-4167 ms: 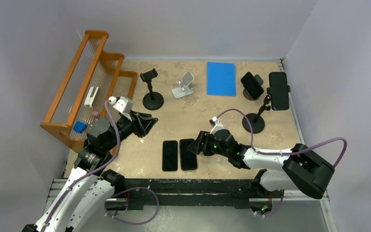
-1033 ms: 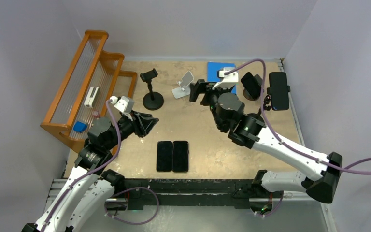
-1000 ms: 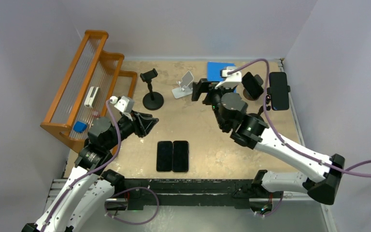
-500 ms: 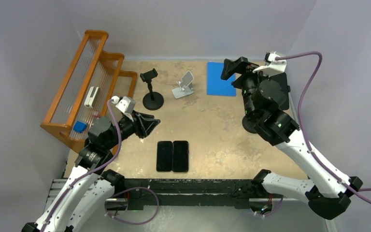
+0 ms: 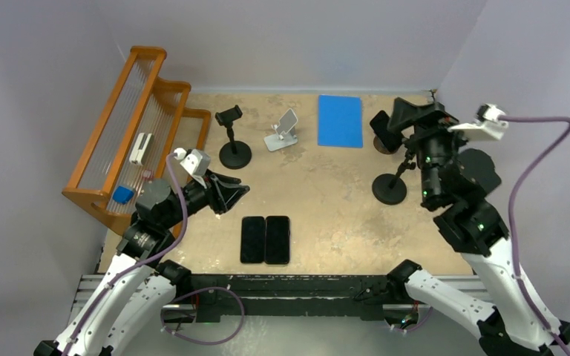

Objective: Remove the phone from the phone stand
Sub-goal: Move the phone stand with the phone to the center of the board.

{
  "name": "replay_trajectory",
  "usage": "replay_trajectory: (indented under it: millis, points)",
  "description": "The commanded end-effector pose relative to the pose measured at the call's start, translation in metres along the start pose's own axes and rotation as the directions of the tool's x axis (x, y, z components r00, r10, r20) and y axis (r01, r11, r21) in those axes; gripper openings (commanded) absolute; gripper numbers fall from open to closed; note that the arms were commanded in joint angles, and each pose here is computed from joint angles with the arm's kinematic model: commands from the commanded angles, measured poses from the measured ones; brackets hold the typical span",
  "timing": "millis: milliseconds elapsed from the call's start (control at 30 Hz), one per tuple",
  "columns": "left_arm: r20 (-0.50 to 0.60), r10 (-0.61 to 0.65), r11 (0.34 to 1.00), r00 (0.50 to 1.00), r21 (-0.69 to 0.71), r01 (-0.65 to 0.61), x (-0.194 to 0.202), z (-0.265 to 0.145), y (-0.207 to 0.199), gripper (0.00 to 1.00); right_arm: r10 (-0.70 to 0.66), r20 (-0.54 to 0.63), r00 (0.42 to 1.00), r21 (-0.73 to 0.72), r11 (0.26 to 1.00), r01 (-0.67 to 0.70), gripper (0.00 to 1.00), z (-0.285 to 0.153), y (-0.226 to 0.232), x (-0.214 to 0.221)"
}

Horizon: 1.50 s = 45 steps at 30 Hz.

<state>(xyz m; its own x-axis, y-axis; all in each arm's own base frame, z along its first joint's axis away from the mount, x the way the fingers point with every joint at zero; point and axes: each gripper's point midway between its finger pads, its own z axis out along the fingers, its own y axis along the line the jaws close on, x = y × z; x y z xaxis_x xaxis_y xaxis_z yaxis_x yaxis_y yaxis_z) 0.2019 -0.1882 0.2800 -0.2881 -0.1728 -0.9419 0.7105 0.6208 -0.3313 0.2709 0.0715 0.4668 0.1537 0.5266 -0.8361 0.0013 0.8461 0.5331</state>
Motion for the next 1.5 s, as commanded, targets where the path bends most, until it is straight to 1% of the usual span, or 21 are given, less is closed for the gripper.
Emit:
replay_trajectory:
  millis: [0,100,233,300,467,600,733,867,1000,1233,1300,1367,1467]
  points:
    - [0.060,0.019,0.998,0.998,0.051,-0.022,-0.016,-0.002,-0.012,0.36,-0.065,-0.019,0.998,0.089,0.994,0.066,0.93,-0.009,-0.026,0.002]
    - [0.067,0.021,0.998,0.998,0.066,-0.025,-0.018,-0.003,-0.016,0.36,-0.081,-0.045,0.996,0.090,0.992,0.085,0.93,-0.005,-0.024,0.010]
    - [0.059,0.016,0.996,0.998,0.084,-0.021,-0.016,-0.003,-0.019,0.36,-0.055,-0.012,0.998,0.077,0.995,0.056,0.94,0.005,-0.014,0.005]
    - [0.057,0.015,0.996,0.998,0.084,-0.020,-0.016,-0.003,-0.019,0.37,-0.047,-0.006,0.999,0.109,0.993,0.047,0.94,0.014,-0.016,0.006]
    - [0.054,0.011,0.995,0.998,0.096,-0.016,-0.015,-0.003,-0.021,0.37,0.037,0.032,0.999,0.088,0.995,-0.040,0.95,0.028,-0.026,0.002]
    - [0.043,0.007,0.993,0.999,0.113,-0.012,-0.013,-0.002,-0.023,0.37,0.092,0.067,0.994,0.002,0.996,-0.092,0.94,0.015,-0.024,-0.002]
    - [0.036,0.005,0.993,0.999,0.115,-0.010,-0.011,0.001,-0.022,0.37,0.084,0.065,0.994,-0.058,0.995,-0.080,0.94,-0.001,-0.022,-0.005]
    - [0.036,-0.004,0.994,0.999,0.110,0.000,-0.011,0.005,-0.019,0.37,0.060,0.056,0.997,-0.081,0.995,-0.056,0.94,-0.014,-0.022,-0.011]
    - [0.046,-0.066,0.987,0.997,0.148,0.059,-0.019,0.014,-0.024,0.38,0.052,0.066,0.996,-0.136,0.990,-0.043,0.94,-0.031,-0.020,-0.018]
    - [-0.048,-0.170,0.950,0.984,0.256,0.176,-0.044,0.048,-0.046,0.41,0.037,0.060,0.998,-0.168,0.985,-0.026,0.94,-0.046,-0.022,-0.018]
    - [-0.044,-0.155,0.942,0.987,0.295,0.161,-0.048,0.058,-0.060,0.42,0.026,0.056,0.998,-0.168,0.986,-0.016,0.94,-0.048,-0.024,-0.016]
    - [-0.026,-0.116,0.939,0.993,0.322,0.118,-0.050,0.069,-0.076,0.46,0.012,0.057,0.998,-0.165,0.986,-0.002,0.94,-0.049,-0.027,-0.014]
    - [-0.025,-0.069,0.939,0.997,0.336,0.074,-0.053,0.088,-0.094,0.48,-0.006,0.055,0.998,-0.160,0.987,0.015,0.94,-0.051,-0.032,-0.010]
